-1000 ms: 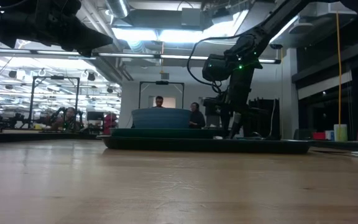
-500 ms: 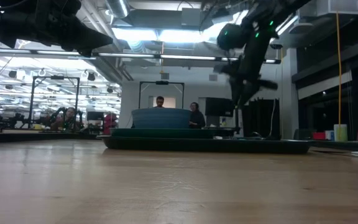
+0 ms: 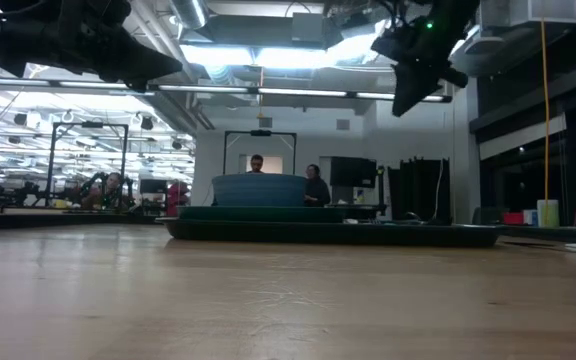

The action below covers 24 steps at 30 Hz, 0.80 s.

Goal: Set up tray
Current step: Put the blue knife to the right of the blue fork on the black napkin

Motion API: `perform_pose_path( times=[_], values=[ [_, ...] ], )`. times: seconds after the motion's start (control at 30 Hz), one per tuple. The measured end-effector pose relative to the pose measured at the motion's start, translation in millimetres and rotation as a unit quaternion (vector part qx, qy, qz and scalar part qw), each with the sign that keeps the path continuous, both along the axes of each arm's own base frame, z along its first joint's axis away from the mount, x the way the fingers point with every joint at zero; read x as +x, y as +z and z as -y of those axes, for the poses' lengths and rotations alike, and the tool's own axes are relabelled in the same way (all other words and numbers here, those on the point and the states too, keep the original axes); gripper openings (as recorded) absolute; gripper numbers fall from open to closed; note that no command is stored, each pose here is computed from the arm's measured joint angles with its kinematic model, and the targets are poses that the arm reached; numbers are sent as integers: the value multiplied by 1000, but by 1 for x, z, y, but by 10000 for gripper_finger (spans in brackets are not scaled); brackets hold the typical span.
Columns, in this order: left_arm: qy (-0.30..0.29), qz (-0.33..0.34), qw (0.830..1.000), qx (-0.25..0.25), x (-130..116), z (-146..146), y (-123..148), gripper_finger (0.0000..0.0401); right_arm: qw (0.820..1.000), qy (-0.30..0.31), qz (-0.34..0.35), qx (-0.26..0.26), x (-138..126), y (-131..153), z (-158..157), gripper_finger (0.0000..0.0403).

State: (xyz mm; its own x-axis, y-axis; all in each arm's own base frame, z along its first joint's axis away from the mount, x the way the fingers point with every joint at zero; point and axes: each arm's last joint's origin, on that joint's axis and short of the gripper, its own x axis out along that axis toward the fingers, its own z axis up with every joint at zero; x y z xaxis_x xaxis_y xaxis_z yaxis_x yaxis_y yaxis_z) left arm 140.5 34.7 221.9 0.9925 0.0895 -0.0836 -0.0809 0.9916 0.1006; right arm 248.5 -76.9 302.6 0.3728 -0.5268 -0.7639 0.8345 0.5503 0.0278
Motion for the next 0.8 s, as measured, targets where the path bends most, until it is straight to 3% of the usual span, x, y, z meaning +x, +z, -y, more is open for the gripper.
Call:
perform_pose_path(
  times=[0.17,0.33,0.57,0.8],
  values=[
    [31,1,999,-20,0,-2,0,3,999,-1,-19,-37,-6,-14,-17,12],
    [38,6,999,-33,-5,-1,-16,3,999,-22,-14,-27,-10,-35,-26,6],
    [69,64,995,-29,-21,2,-26,3,999,-14,-27,-35,-14,-65,-33,21],
    [98,90,991,-24,-32,3,-33,3,999,-20,-14,-49,-24,-60,-33,5]
  ],
)
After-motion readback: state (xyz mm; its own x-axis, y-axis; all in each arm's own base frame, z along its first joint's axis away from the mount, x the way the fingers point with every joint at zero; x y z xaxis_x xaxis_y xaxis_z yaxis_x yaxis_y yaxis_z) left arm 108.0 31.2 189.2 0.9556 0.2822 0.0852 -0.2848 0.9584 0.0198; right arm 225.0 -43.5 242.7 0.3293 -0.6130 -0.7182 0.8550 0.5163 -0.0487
